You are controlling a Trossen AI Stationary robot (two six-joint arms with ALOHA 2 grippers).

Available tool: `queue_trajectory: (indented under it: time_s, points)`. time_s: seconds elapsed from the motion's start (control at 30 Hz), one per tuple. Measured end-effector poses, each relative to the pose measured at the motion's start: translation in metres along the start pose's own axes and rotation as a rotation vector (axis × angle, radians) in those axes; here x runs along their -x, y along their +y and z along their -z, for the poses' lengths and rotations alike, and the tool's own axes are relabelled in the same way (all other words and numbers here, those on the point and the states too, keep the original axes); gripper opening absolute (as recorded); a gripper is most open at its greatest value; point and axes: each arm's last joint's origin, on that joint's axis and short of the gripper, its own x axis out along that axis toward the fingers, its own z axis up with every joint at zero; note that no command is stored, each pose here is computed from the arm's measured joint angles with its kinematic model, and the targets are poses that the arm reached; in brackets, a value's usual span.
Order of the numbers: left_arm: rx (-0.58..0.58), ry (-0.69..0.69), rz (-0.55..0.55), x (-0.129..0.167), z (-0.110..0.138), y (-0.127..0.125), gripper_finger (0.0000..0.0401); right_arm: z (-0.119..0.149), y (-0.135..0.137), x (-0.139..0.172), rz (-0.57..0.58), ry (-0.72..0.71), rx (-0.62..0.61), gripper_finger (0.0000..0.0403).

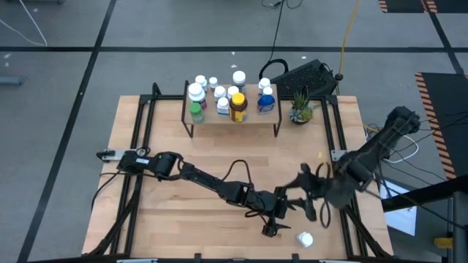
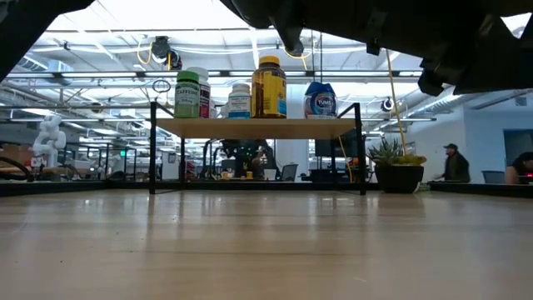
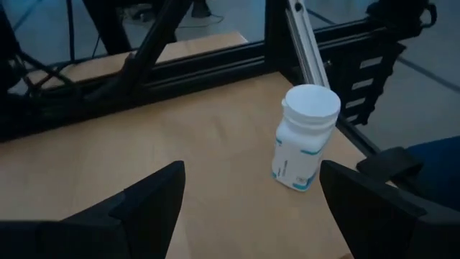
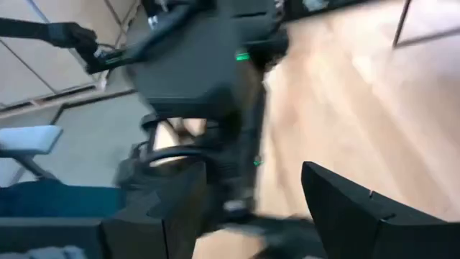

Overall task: Pick and place medicine bottles onto shelf by color
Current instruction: Put the white pill bottle on the shelf

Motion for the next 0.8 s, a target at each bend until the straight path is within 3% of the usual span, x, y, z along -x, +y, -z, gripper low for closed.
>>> queue_trajectory:
  time_s: [0.2, 0.4, 0.53, 0.63, 0.8]
  points:
    - [0.09, -0.006, -0.037, 0.0, -0.001, 0.001, 0.0326, 0.006, 0.045, 0.001, 0.069, 0.201, -0.065, 0.0214]
    - [0.201, -0.024, -0.051, 0.0, -0.003, -0.003, 0.0326, 0.02, 0.079, 0.004, 0.331, 0.555, -0.114, 0.0214]
    - [0.184, -0.024, -0.02, 0.0, -0.004, -0.016, 0.0326, 0.036, 0.096, 0.005, 0.464, 0.736, -0.206, 0.0214]
    - [0.172, -0.012, -0.001, -0.001, -0.004, -0.028, 0.0326, 0.052, 0.107, 0.004, 0.489, 0.81, -0.286, 0.0214]
    - [0.161, -0.016, -0.01, 0.0, -0.005, -0.045, 0.0326, 0.064, 0.114, 0.003, 0.496, 0.783, -0.272, 0.0217]
